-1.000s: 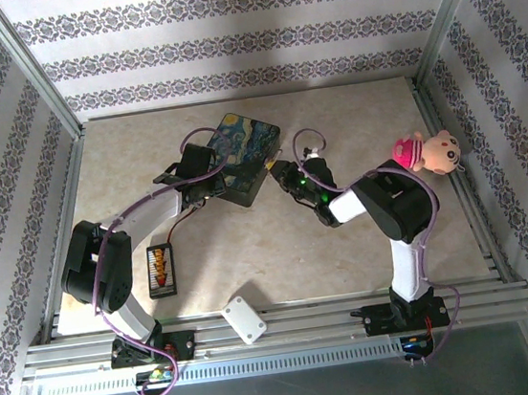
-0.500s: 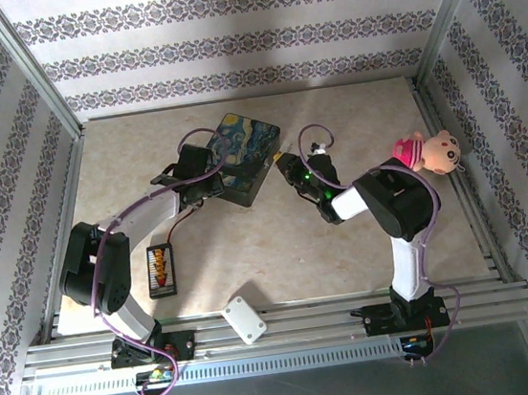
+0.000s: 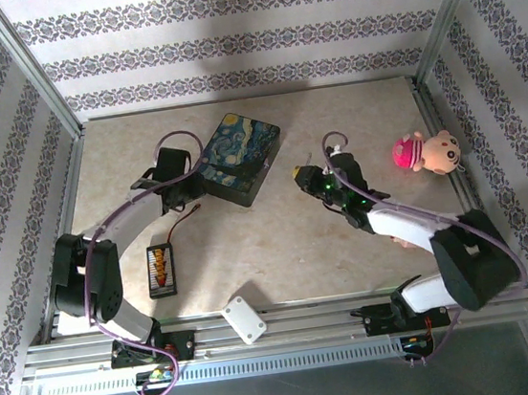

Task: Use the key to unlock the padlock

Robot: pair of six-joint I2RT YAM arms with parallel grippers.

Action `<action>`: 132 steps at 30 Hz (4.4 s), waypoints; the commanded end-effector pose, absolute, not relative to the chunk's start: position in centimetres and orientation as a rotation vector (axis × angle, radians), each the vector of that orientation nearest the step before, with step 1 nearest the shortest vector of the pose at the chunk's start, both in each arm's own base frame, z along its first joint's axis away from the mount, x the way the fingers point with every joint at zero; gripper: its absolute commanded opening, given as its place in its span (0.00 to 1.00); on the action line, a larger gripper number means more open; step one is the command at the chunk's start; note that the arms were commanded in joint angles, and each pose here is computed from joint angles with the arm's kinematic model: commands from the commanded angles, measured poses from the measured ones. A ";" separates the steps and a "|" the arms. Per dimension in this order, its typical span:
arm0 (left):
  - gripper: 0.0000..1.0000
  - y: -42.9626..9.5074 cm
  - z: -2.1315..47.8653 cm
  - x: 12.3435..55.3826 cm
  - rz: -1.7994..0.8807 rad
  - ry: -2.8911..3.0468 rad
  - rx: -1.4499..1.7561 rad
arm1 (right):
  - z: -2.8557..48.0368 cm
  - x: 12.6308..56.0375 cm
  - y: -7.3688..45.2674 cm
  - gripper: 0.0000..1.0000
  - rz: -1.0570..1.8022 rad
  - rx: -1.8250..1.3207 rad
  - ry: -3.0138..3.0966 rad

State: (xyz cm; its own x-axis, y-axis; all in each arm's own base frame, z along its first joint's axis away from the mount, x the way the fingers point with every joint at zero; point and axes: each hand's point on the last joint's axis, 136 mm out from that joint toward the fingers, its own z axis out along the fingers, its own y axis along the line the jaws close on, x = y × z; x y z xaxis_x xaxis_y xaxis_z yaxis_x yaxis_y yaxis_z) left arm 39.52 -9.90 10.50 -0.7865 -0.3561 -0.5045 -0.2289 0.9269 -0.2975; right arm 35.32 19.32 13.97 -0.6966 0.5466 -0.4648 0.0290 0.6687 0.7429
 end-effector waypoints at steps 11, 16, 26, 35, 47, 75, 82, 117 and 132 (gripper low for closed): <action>0.99 -8.2 16.1 38.9 -0.388 2.342 -0.546 | 10.5 28.8 18.5 0.00 0.647 -0.084 2.717; 0.99 -7.4 15.7 37.9 -0.387 2.341 -0.595 | 10.7 29.8 19.5 0.00 0.652 -0.179 2.746; 0.99 -8.5 13.8 36.9 -0.498 2.372 -0.652 | 11.5 34.5 19.5 0.04 0.550 -0.240 2.740; 0.98 -11.0 13.1 36.8 -0.632 2.358 -0.658 | 16.3 45.5 20.2 0.51 0.671 -0.190 2.537; 0.90 -14.5 12.1 38.3 -0.796 2.380 -0.637 | 15.4 56.1 23.5 0.73 0.768 -0.287 2.431; 0.60 -18.5 11.0 47.9 -0.822 2.402 -0.457 | 11.7 50.6 22.8 0.52 0.831 -0.170 2.502; 0.60 -19.6 12.1 51.0 -0.857 2.357 -0.408 | 10.8 47.3 22.5 0.52 0.900 -0.044 2.474; 0.99 -9.7 19.7 48.0 -0.626 2.148 -0.480 | 18.8 38.5 9.5 0.86 0.395 0.164 2.314; 0.99 -0.3 17.1 34.1 -0.064 1.935 -0.408 | 18.5 30.4 0.8 0.98 -0.024 0.291 2.077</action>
State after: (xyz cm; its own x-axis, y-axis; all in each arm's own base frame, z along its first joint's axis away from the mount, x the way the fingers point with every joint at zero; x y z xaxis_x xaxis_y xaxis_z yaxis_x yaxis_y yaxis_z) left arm 34.54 -2.80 15.33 -0.4589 -0.4091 -0.7887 -0.2147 0.9125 -0.3483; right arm 31.02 3.46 17.44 -0.5689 0.2079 -0.7957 0.1245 0.9781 0.1665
